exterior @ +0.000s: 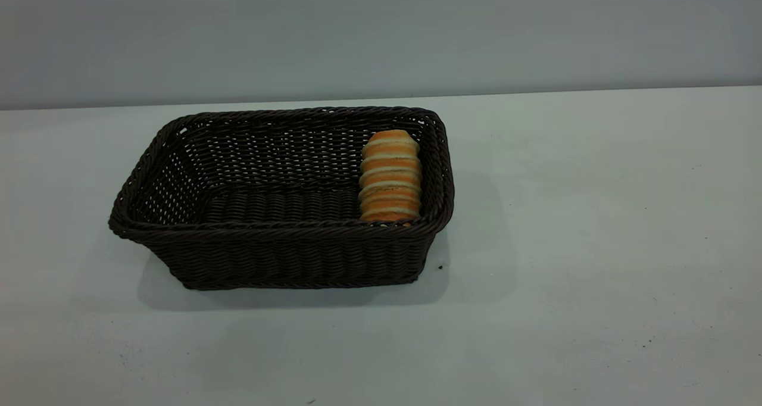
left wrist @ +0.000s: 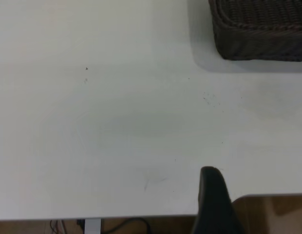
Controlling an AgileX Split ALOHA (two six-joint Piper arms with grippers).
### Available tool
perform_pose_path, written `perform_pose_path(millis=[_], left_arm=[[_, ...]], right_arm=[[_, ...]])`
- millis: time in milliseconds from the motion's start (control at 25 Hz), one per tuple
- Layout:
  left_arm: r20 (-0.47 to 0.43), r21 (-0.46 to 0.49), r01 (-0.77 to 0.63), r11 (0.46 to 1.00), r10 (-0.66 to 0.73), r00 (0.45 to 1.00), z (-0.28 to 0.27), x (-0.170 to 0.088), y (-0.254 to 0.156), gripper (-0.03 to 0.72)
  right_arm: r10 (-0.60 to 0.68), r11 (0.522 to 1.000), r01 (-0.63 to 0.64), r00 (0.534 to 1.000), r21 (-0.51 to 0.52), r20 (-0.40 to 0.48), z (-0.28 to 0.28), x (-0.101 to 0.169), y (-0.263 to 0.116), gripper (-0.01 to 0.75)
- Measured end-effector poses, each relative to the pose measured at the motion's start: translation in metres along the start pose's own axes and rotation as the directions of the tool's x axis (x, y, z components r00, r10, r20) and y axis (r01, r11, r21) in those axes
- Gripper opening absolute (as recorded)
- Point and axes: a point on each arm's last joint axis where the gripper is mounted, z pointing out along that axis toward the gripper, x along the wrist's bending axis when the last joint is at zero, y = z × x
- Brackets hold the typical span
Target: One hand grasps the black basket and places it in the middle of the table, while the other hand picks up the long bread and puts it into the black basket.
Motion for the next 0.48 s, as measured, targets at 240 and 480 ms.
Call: perform_pose_path(millis=[240,480], left_arm=[[0.002,-0.033,-0.003,0.999,0.003,1.000,-0.0031,0.0001,-0.0033,0.519],[0.003,-0.060,-0.003,0.998,0.003,1.000,-0.0055,0.0002,-0.0060,0.519]], right_arm=[[0.003,1.000,-0.003,1.000,0.000,0.003,0.0000,0.0000,0.0000,0.448],[0.055,0.998,-0.055,0.996,0.000,0.067,0.0005,-0.0004,0.0004,0.448]])
